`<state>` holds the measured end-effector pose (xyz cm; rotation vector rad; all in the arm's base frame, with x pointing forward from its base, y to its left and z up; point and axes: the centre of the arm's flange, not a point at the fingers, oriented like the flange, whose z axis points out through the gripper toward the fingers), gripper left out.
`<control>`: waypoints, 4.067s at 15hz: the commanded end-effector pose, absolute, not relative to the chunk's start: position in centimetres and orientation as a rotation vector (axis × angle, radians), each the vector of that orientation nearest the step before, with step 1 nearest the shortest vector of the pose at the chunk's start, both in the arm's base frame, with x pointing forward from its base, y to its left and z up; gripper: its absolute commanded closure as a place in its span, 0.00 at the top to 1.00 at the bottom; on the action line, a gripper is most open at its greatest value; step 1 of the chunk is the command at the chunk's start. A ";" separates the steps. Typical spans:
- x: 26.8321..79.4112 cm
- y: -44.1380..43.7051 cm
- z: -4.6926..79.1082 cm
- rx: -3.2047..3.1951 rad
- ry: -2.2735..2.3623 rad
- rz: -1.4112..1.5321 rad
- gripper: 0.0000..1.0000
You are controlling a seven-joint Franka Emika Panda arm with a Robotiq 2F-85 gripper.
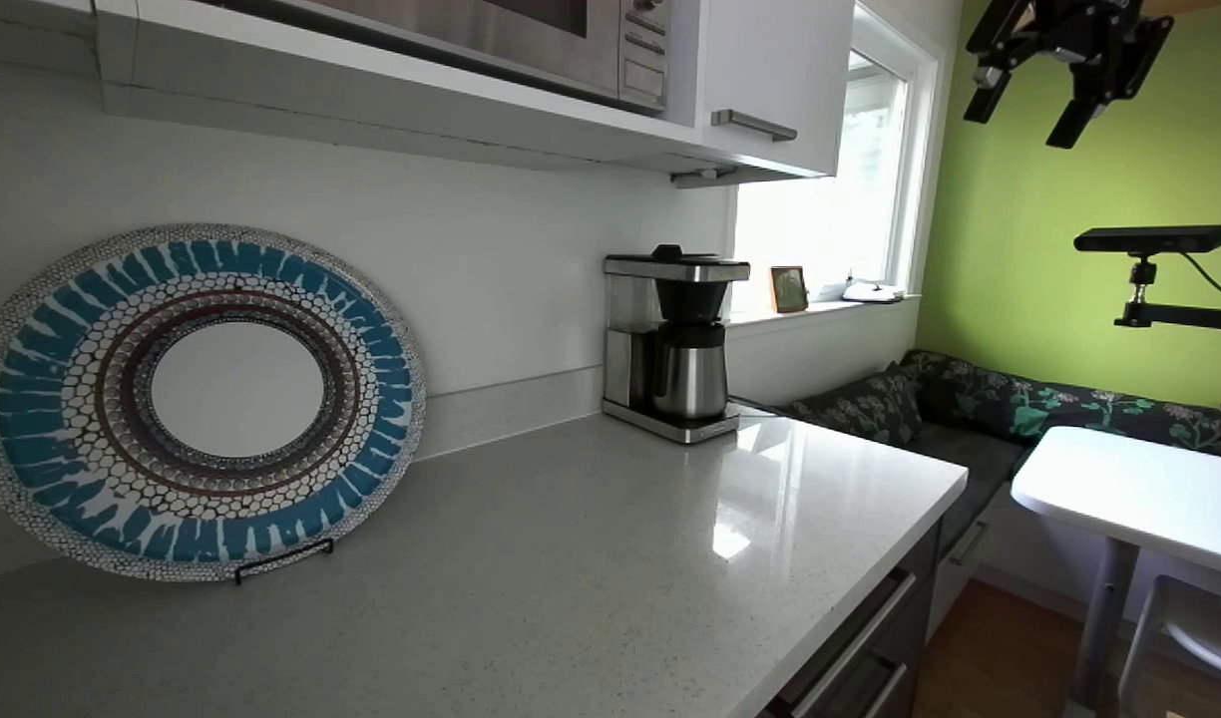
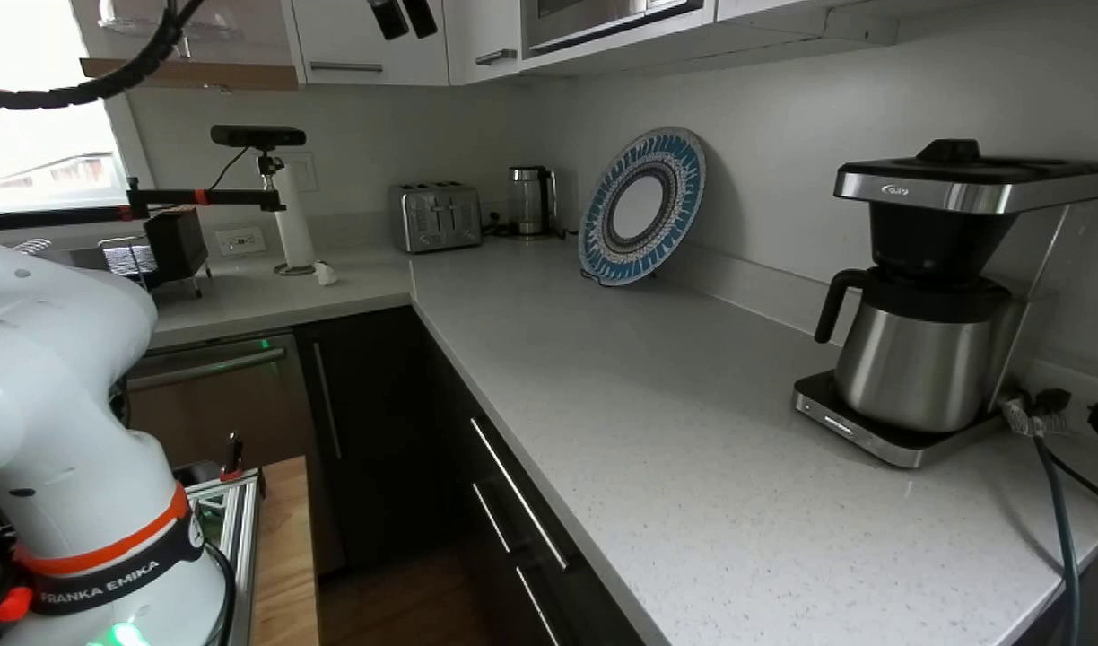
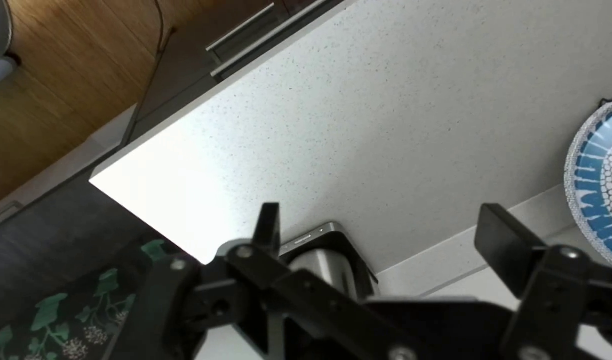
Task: Open the top right cupboard door
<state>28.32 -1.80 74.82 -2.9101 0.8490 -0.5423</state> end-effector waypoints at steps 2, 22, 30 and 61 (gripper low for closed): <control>27.6 -2.4 78.0 -2.815 1.056 -0.494 1.00; 35.4 -8.1 81.3 -2.550 1.138 -0.675 1.00; 39.9 -11.9 82.9 -2.423 1.241 -0.705 1.00; 50.9 -15.7 80.8 -2.131 1.405 -0.534 1.00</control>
